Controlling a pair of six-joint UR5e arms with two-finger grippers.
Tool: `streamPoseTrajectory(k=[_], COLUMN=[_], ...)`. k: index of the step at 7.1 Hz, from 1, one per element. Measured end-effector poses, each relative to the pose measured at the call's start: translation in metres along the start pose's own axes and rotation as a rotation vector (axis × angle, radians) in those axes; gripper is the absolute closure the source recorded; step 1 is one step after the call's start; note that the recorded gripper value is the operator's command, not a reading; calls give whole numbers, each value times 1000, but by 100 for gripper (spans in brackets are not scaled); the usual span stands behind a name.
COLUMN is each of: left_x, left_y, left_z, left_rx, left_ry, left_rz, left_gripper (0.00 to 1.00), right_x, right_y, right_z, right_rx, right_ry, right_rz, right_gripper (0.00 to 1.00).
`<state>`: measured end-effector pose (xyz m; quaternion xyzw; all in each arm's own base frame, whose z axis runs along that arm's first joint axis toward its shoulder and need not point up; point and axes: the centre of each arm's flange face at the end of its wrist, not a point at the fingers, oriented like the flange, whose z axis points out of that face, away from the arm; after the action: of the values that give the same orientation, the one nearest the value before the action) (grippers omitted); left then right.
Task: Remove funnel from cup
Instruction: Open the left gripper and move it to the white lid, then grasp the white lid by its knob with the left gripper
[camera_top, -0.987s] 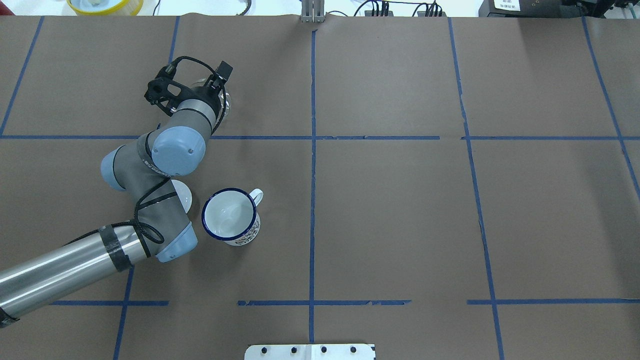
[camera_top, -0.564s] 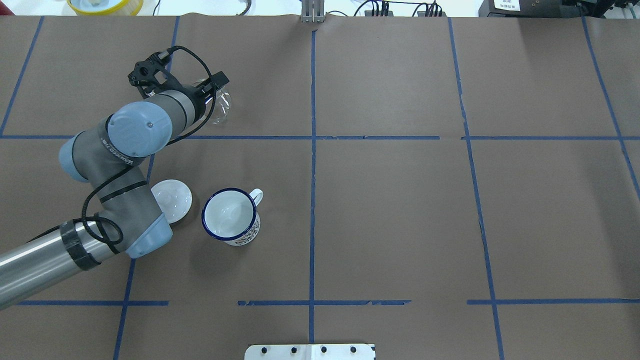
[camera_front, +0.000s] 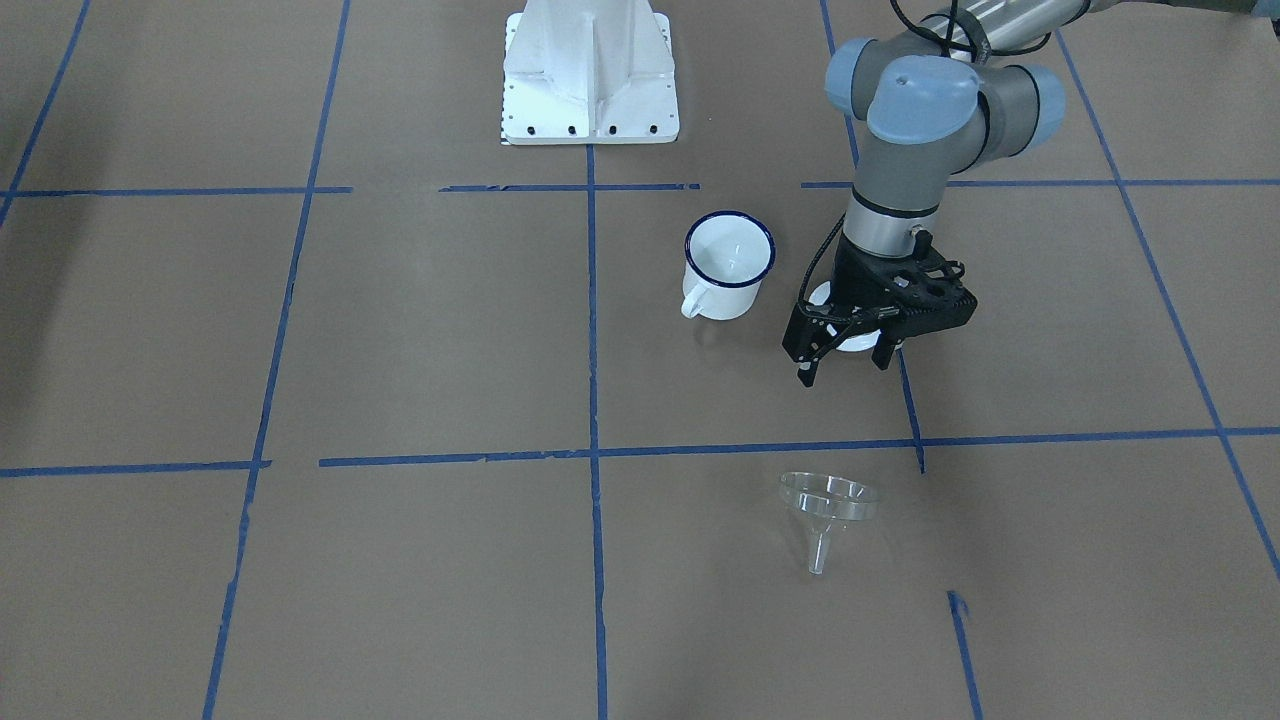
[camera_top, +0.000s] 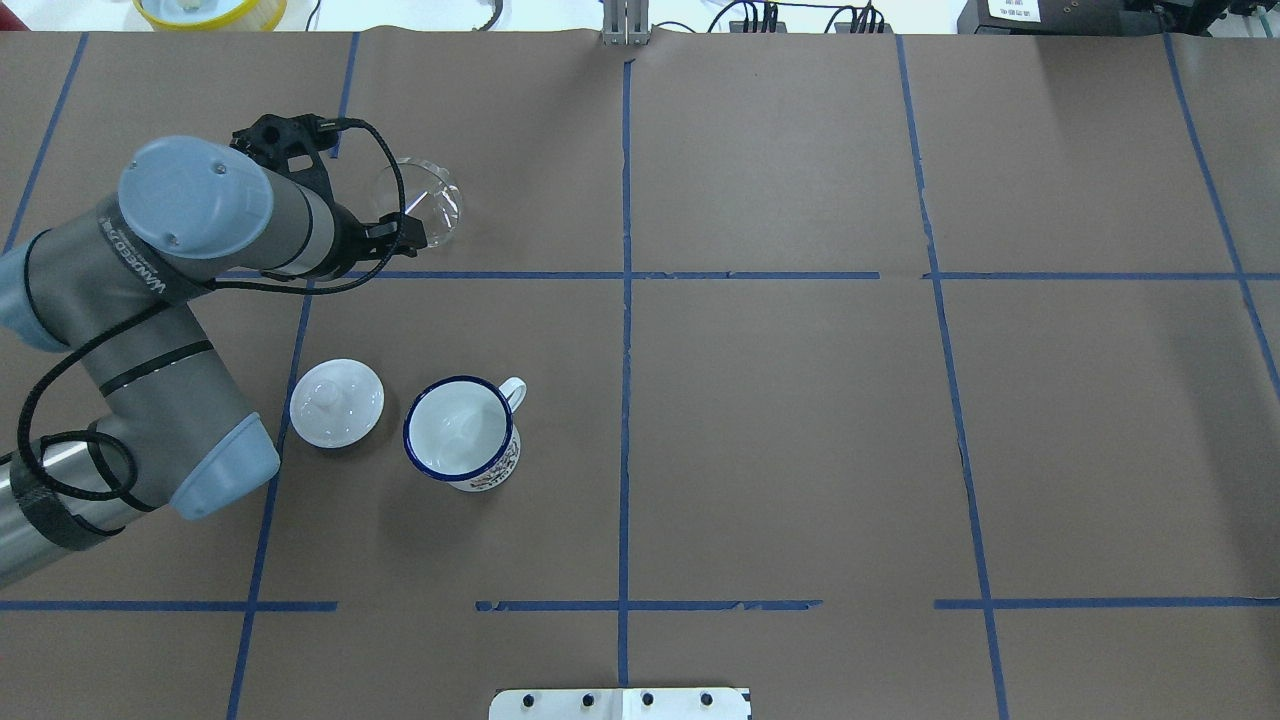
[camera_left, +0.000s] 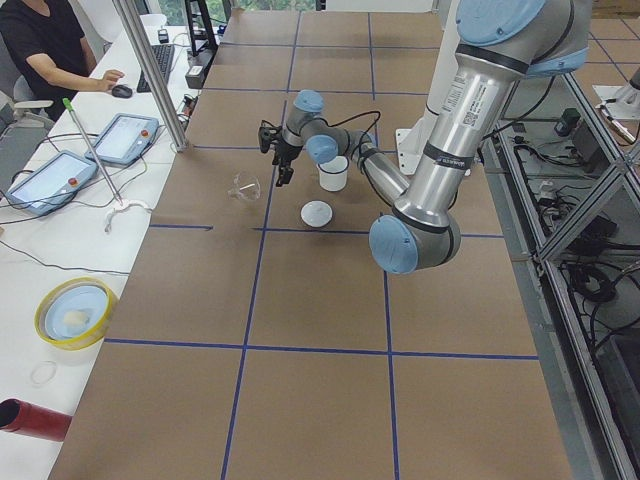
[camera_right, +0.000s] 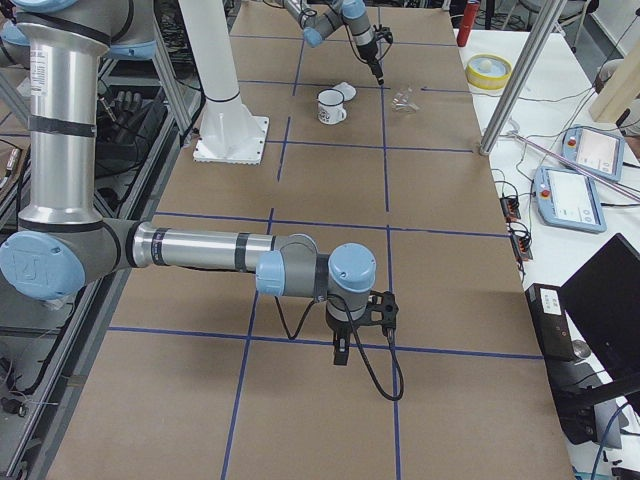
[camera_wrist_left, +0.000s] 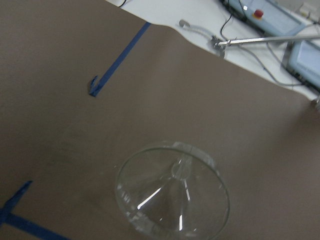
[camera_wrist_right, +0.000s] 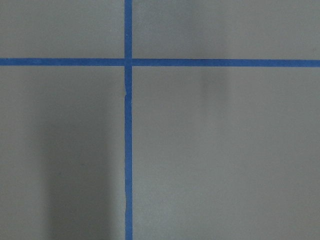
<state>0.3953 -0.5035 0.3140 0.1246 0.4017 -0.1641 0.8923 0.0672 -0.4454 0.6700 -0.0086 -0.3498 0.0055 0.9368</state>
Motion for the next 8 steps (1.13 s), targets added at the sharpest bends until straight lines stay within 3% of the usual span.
streamPoseTrajectory(k=[2, 4, 7, 8], left_x=[-38, -79, -82, -78], left_y=[9, 22, 71, 85], left_z=[13, 18, 21, 25], left_rx=[-47, -53, -111, -133], left_ry=[-25, -16, -14, -24], left_rz=[63, 74, 94, 108], left_gripper=[0, 0, 0, 6], right_x=[0, 0, 0, 0], right_y=[0, 0, 0, 0], right_z=[0, 0, 0, 0], right_rx=[0, 0, 0, 0], right_ry=[0, 0, 0, 0], right_rz=[0, 0, 0, 0], right_gripper=[0, 0, 0, 0])
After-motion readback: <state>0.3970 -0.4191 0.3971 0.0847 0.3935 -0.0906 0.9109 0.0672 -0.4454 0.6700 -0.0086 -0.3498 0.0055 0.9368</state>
